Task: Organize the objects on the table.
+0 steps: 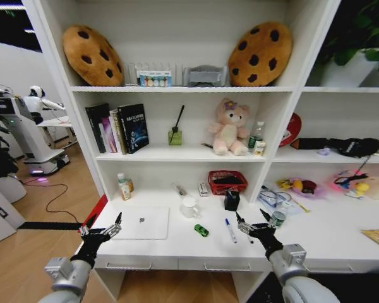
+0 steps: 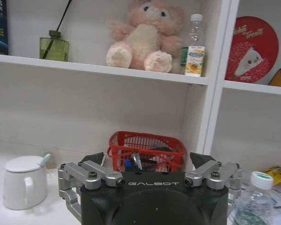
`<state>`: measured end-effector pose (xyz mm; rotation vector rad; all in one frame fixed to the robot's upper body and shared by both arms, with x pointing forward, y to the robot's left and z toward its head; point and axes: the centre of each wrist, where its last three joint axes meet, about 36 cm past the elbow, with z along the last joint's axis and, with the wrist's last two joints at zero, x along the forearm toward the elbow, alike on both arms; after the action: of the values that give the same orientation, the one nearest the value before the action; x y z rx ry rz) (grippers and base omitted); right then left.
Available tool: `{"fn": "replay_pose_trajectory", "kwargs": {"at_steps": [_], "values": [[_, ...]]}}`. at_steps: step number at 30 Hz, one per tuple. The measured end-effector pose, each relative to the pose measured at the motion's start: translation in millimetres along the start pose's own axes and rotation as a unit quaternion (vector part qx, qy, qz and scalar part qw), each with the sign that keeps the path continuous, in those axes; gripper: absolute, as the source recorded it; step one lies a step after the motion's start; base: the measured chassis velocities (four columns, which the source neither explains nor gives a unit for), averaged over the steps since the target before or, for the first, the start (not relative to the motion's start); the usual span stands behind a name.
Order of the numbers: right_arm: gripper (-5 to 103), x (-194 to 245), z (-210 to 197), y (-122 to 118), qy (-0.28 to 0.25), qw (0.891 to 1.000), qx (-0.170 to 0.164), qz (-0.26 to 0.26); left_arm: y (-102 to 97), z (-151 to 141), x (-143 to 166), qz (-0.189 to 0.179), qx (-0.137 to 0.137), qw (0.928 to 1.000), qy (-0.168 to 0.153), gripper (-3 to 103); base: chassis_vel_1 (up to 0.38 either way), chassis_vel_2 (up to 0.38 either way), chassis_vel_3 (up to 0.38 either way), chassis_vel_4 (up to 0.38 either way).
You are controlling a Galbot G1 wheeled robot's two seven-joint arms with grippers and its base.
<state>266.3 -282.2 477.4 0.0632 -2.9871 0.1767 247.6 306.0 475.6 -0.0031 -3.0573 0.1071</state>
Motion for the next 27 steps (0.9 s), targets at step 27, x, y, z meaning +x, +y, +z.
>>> {"fn": "replay_pose_trajectory", "kwargs": {"at_steps": [27], "values": [[100, -135, 34, 42, 0.109, 0.910, 0.049, -0.398, 0.0, 0, 0, 0.000, 0.000, 1.0000, 0.000, 100, -0.077, -0.114, 0.093, 0.096]]}}
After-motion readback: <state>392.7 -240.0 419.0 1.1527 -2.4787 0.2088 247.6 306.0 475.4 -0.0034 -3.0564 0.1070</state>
